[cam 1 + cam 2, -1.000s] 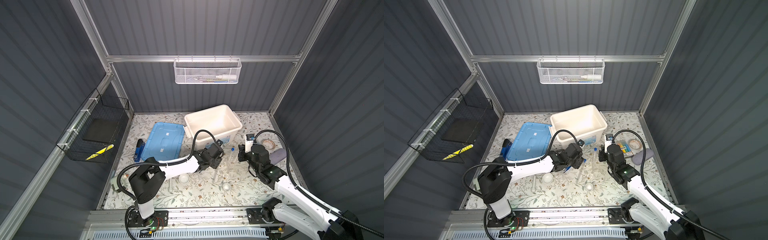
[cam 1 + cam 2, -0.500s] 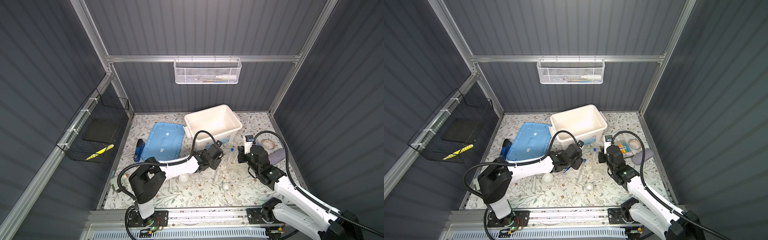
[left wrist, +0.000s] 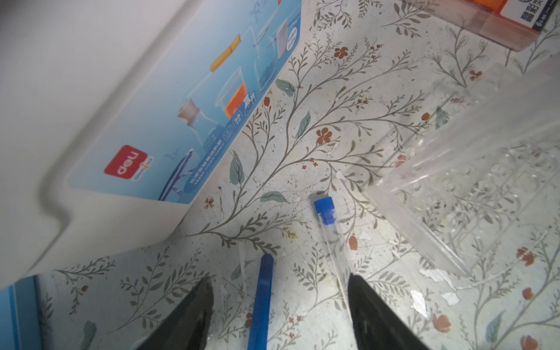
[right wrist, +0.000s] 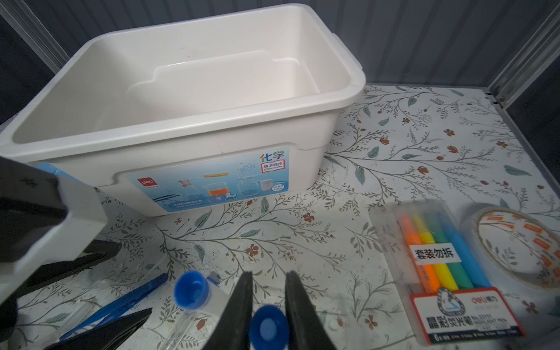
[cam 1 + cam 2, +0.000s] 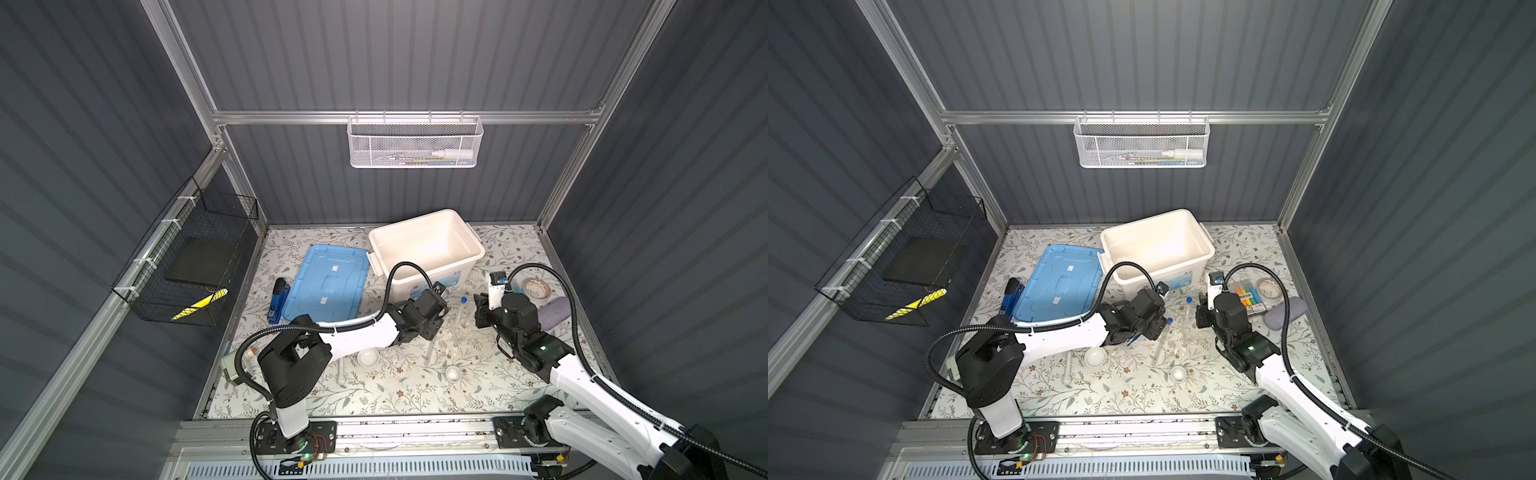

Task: Organize the chemistry lab equipment
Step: 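Open the right gripper to release the tube while the left gripper hovers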

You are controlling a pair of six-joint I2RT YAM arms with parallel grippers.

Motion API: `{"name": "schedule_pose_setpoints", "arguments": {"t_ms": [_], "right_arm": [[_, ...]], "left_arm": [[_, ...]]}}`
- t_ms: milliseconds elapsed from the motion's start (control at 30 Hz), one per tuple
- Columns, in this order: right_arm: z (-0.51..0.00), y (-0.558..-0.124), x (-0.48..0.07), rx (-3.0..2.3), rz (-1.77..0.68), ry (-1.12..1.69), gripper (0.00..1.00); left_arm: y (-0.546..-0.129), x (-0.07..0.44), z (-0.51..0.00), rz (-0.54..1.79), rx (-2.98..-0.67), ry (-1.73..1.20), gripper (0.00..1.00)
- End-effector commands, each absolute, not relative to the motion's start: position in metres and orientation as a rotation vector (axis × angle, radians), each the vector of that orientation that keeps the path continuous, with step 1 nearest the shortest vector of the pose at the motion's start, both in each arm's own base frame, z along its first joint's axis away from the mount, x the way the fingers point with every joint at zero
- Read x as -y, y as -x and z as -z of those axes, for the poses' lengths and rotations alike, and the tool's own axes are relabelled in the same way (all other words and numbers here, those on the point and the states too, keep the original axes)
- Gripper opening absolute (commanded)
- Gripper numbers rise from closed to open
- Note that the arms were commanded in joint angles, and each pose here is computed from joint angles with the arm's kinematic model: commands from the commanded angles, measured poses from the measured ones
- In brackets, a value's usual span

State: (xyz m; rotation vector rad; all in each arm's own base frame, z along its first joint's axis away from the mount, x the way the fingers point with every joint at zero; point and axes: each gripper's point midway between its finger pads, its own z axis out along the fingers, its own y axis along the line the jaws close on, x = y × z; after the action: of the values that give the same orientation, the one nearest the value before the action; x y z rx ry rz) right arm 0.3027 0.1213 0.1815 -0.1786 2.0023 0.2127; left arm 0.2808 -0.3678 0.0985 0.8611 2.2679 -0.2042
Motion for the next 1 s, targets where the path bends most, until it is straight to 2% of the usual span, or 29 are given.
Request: {"name": "schedule_pose_setpoints", "arguments": {"t_ms": [0, 400, 567, 667, 967], "right_arm": [[-0.176, -0.298, -0.123, -2.02, -0.23, 0.186, 0.23], [-0.179, -0.297, -0.118, -2.008, -0.211, 0.168, 0.25], [-0.185, -0.294, -0.115, -1.991, -0.208, 0.156, 0.29], [-0.191, -0.293, -0.111, -1.973, -0.203, 0.136, 0.39], [-0.201, -0.294, -0.102, -1.941, -0.168, 0.092, 0.54]], "left_arm": [[-0.272, 0.363, -0.091, 0.195, -2.298, -0.867, 0.72], [-0.268, 0.362, -0.088, 0.191, -2.313, -0.872, 0.72], [-0.258, 0.36, -0.084, 0.186, -2.33, -0.895, 0.71], [-0.252, 0.36, -0.081, 0.18, -2.341, -0.912, 0.7], [-0.233, 0.359, -0.068, 0.165, -2.383, -0.949, 0.66]]}}
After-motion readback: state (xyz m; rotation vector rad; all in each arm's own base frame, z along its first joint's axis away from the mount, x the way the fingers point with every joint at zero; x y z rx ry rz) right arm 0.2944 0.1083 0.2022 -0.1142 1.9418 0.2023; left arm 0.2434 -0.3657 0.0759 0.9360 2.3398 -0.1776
